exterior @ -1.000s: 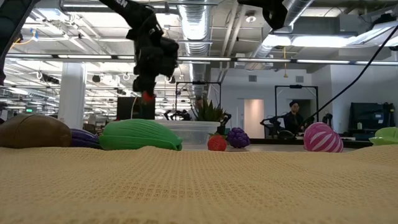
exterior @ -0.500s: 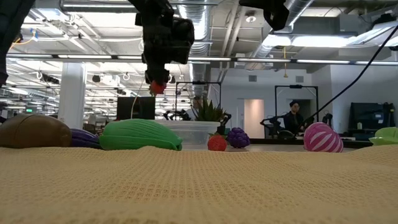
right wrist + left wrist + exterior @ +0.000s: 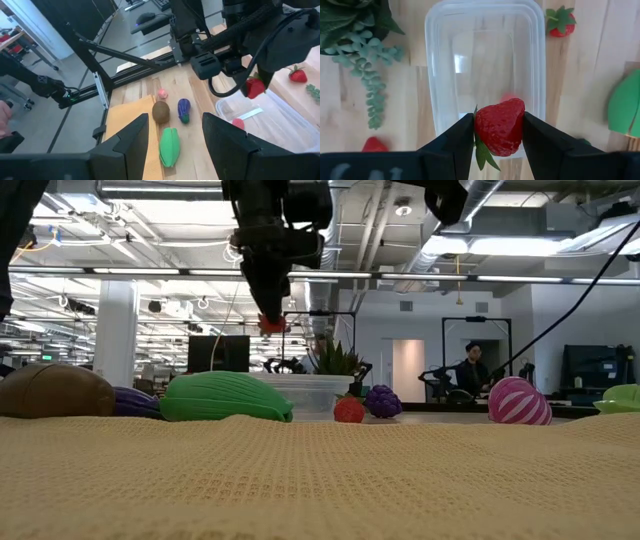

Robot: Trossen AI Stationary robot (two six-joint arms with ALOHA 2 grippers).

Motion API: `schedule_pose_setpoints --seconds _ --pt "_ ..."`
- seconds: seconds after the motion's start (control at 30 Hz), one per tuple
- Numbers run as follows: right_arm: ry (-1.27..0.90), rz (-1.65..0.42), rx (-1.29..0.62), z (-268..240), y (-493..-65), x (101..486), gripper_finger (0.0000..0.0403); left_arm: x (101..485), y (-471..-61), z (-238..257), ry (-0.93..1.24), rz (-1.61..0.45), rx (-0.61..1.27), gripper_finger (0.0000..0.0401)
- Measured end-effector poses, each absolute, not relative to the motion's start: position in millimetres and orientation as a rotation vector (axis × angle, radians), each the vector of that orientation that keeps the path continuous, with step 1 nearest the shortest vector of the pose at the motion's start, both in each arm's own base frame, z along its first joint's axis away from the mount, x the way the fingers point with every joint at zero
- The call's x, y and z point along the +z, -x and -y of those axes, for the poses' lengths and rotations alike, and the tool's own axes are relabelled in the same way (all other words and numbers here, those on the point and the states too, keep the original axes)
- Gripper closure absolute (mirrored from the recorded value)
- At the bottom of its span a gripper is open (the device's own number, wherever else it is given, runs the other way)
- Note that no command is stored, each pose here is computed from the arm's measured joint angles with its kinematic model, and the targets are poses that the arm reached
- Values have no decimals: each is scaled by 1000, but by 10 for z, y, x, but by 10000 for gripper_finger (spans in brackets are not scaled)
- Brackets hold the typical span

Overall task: Pick and placing Produce into tupperware
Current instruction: Put the top left red strawberry into the transparent bin

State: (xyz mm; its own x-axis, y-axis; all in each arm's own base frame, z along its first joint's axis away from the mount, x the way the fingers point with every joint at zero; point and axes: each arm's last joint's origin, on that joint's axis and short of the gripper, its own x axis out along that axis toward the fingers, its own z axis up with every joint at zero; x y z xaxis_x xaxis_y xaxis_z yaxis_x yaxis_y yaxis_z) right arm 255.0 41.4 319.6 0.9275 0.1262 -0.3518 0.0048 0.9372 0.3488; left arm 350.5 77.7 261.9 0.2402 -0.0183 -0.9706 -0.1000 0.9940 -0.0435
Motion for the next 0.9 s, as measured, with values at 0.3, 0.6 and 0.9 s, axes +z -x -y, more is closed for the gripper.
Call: schedule_pose_setpoints --seconds 0.3,0.6,0.9 --pt "-349 -383 85 -470 -2541 3196 226 2620 -3519 -742 99 -1329 147 259" --pt "-348 -383 89 -481 -2539 3197 226 2473 -3598 -695 133 -1367 174 259" --pt "-347 -392 89 -485 -2535 3191 226 2030 -3713 -681 156 -1528 175 259"
